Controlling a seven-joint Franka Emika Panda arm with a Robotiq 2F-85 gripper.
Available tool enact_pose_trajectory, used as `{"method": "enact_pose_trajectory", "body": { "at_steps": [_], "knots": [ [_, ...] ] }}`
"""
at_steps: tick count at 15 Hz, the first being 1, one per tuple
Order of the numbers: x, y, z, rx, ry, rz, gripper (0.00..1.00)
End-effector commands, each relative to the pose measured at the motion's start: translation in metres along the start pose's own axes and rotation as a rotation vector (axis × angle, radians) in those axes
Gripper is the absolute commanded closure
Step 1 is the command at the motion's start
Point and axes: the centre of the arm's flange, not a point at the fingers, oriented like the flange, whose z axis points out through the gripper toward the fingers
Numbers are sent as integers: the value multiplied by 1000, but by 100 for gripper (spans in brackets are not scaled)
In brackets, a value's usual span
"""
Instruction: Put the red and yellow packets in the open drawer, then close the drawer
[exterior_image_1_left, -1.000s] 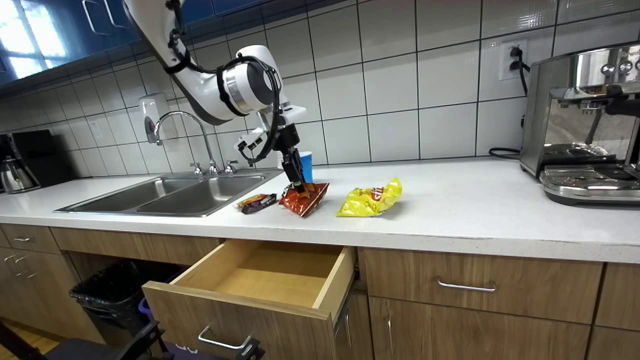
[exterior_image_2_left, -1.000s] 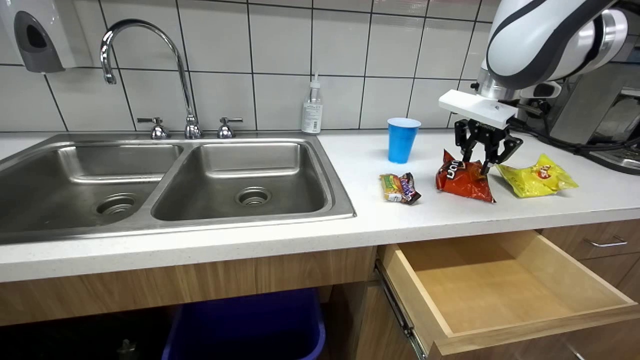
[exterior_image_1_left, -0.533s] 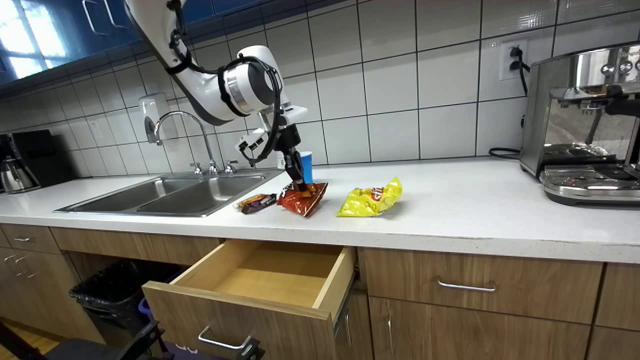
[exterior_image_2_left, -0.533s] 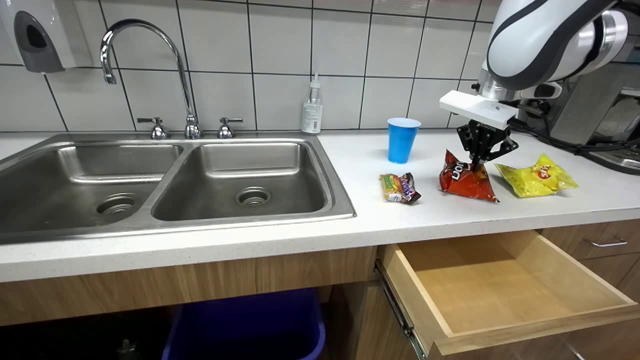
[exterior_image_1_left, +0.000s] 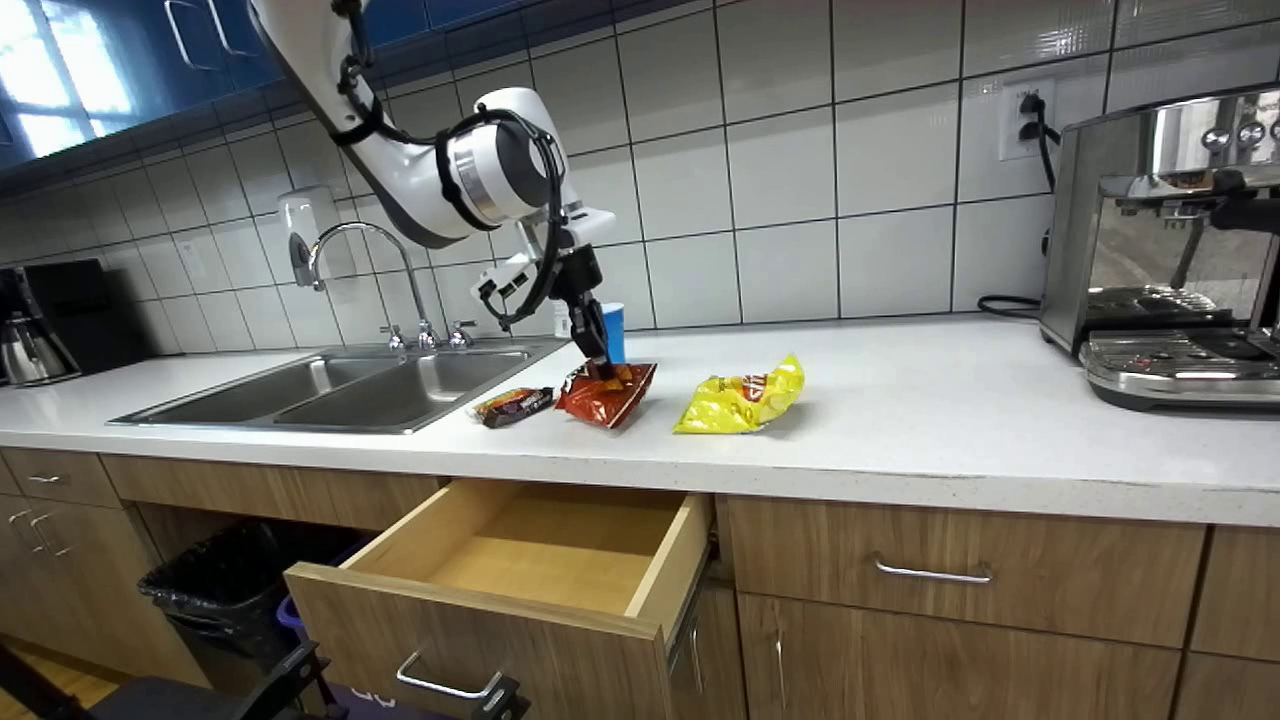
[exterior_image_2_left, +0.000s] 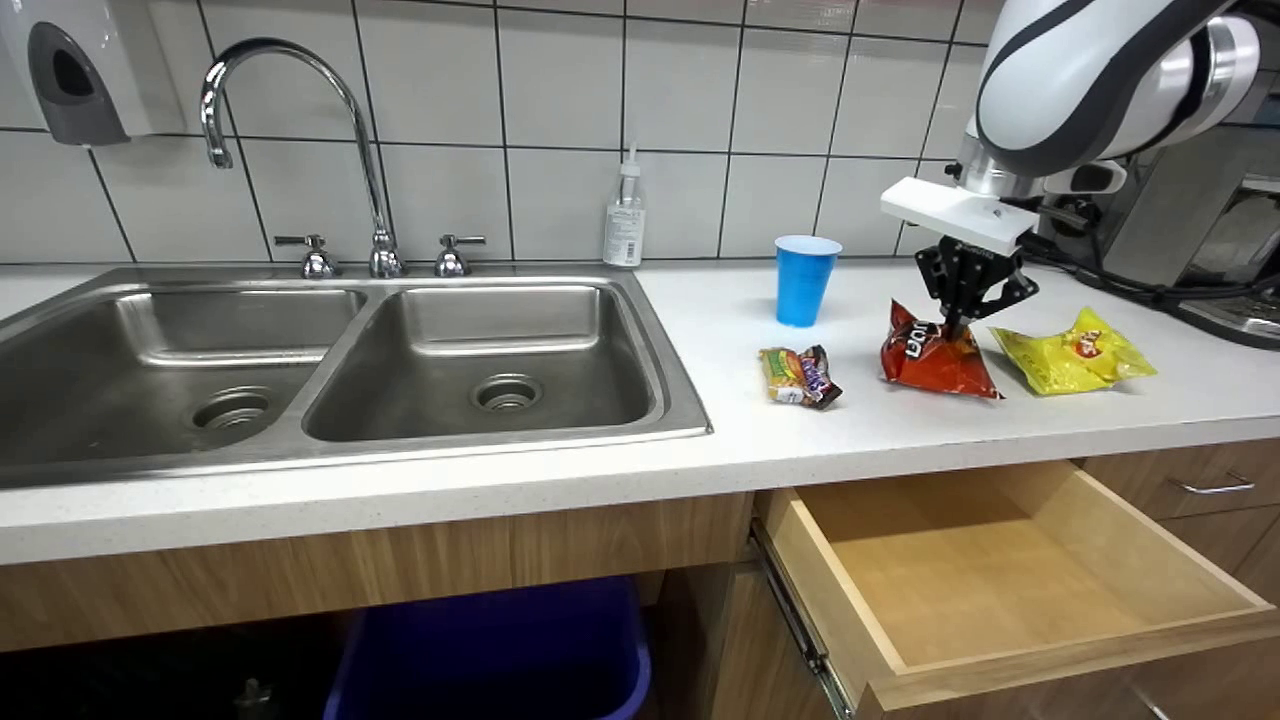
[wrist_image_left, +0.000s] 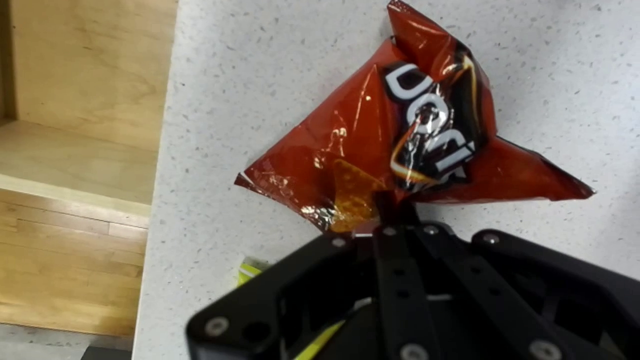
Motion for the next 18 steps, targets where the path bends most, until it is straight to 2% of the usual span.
{"method": "enact_pose_trajectory", "body": {
  "at_steps": [1, 7, 18],
  "knots": [
    [2, 9, -23, 9, -3, -10, 100],
    [2, 36, -45, 29, -12, -58, 100],
    [5, 119, -73, 20, -44, -216, 100]
  ]
}}
